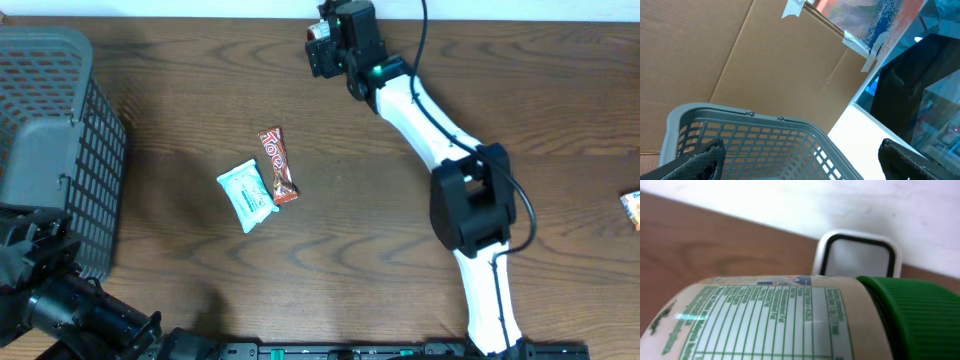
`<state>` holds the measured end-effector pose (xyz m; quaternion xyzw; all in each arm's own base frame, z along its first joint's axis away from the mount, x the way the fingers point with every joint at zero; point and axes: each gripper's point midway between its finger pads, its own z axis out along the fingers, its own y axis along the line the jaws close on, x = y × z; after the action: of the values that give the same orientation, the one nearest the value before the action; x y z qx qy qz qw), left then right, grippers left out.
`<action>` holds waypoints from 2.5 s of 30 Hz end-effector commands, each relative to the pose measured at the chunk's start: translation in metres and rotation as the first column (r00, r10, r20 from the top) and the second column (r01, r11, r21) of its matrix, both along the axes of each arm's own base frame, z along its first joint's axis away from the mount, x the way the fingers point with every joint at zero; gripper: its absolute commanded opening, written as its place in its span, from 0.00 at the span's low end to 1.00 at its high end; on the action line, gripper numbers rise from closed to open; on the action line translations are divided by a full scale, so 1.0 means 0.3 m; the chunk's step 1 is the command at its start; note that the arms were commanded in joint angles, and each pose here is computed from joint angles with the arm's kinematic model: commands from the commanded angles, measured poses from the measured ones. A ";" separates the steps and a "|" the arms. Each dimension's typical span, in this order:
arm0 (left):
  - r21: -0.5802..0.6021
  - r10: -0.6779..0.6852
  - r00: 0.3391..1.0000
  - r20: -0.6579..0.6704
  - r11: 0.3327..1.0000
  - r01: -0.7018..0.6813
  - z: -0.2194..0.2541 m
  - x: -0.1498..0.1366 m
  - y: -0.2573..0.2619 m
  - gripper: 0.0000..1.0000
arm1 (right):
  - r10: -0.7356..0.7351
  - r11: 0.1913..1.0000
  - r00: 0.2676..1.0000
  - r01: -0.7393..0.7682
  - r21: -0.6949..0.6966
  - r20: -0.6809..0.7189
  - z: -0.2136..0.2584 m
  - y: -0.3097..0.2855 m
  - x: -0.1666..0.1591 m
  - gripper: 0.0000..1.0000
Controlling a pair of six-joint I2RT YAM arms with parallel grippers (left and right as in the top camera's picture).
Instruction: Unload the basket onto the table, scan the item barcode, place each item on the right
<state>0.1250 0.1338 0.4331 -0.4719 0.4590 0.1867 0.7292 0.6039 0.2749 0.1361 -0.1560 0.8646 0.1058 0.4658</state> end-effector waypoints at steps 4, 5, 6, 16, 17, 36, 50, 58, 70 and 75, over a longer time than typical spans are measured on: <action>-0.009 0.013 1.000 0.011 1.000 -0.013 0.007 -0.019 0.009 0.98 | -0.051 0.997 0.986 0.059 -0.043 0.160 0.064 -0.062 0.103 0.58; -0.009 0.013 1.000 0.011 1.000 -0.013 0.007 -0.019 0.009 0.98 | -0.059 0.997 0.983 0.067 -0.040 0.172 0.056 -0.064 0.114 0.58; -0.009 0.013 1.000 0.011 1.000 -0.013 0.007 -0.019 0.009 0.98 | -0.066 0.997 0.980 0.073 -0.033 0.189 0.053 -0.065 0.127 0.59; -0.009 0.013 1.000 0.011 1.000 -0.013 0.007 -0.019 0.009 0.98 | -0.088 0.996 0.958 0.088 0.012 0.273 -0.019 -0.059 0.195 0.62; -0.009 0.013 1.000 0.011 1.000 -0.013 0.007 -0.019 0.009 0.98 | -0.089 0.996 0.955 0.088 0.017 0.283 -0.012 -0.058 0.198 0.62; -0.009 0.013 1.000 0.011 1.000 -0.013 0.007 -0.019 0.009 0.98 | -0.146 0.982 0.980 0.160 -0.102 0.132 0.301 -0.172 0.122 0.57; -0.009 0.013 1.000 0.011 1.000 -0.013 0.007 -0.019 0.009 0.98 | -0.511 0.849 0.832 0.449 -0.279 -0.215 0.433 -0.799 -0.240 0.52; -0.009 0.013 1.000 0.011 1.000 -0.013 0.007 -0.019 0.009 0.98 | -0.763 0.643 0.530 0.685 -0.343 -0.370 0.267 -1.284 -0.359 0.50; -0.009 0.013 1.000 0.011 1.000 -0.013 0.007 -0.019 0.009 0.98 | -0.891 0.361 0.197 0.853 -0.376 -0.409 -0.044 -1.868 -0.560 0.51; -0.009 0.013 1.000 0.011 1.000 -0.013 0.007 -0.019 0.009 0.98 | -0.906 0.271 0.102 0.885 -0.378 -0.411 -0.138 -2.015 -0.666 0.52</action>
<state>0.1250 0.1338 0.4331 -0.4718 0.4591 0.1869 0.7292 0.4173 -0.3127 0.1006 0.4050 0.8859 -0.1620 0.1578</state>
